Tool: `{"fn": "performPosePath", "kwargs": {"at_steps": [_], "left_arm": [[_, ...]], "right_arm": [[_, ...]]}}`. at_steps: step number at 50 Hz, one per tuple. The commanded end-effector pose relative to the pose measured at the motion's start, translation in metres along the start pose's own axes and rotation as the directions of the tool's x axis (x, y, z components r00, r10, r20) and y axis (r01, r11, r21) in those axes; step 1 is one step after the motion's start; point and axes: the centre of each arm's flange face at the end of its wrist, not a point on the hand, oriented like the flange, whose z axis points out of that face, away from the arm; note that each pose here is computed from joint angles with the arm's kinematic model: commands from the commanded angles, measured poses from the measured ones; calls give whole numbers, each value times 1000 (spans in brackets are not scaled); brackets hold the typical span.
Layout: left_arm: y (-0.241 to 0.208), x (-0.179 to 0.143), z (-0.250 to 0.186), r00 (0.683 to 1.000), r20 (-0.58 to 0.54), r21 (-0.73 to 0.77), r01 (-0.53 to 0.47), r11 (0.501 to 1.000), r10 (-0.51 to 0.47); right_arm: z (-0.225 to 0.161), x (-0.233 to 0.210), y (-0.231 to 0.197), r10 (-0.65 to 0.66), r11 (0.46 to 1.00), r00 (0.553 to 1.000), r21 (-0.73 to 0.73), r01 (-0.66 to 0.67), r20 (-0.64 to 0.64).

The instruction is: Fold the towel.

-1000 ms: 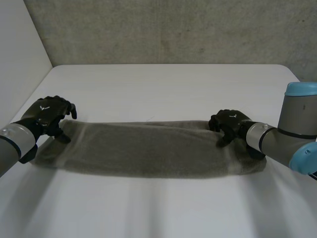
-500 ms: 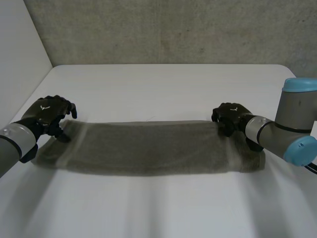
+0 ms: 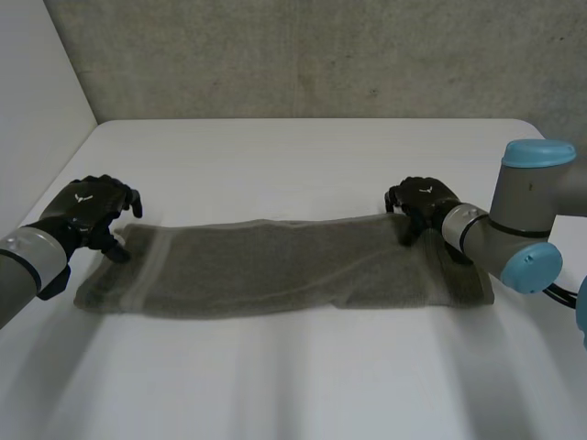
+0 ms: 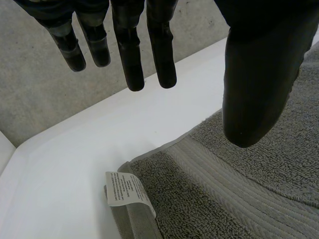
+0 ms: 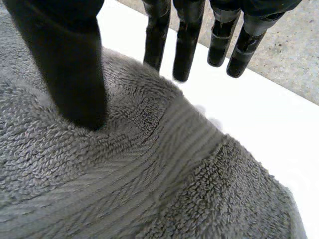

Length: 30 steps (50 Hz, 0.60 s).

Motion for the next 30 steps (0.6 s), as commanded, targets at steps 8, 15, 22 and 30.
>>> {"fn": "performPosePath", "kwargs": {"at_steps": [8, 15, 22, 30], "left_arm": [[-3, -1, -6, 1000, 8, 8, 0, 1000, 0], [-8, 3, -12, 1000, 6, 20, -5, 1000, 5], [-12, 10, -17, 1000, -15, 36, -10, 999, 10], [-14, 14, -21, 1000, -26, 43, -11, 999, 12]], "right_arm": [[-91, 3, -45, -22, 998, 996, 49, 26, -84], [-154, 2, -28, -26, 1000, 990, -12, 24, -141], [-167, 0, 12, -72, 990, 987, -129, 53, -143], [-159, 13, 37, -86, 987, 986, -151, 63, -146]]}}
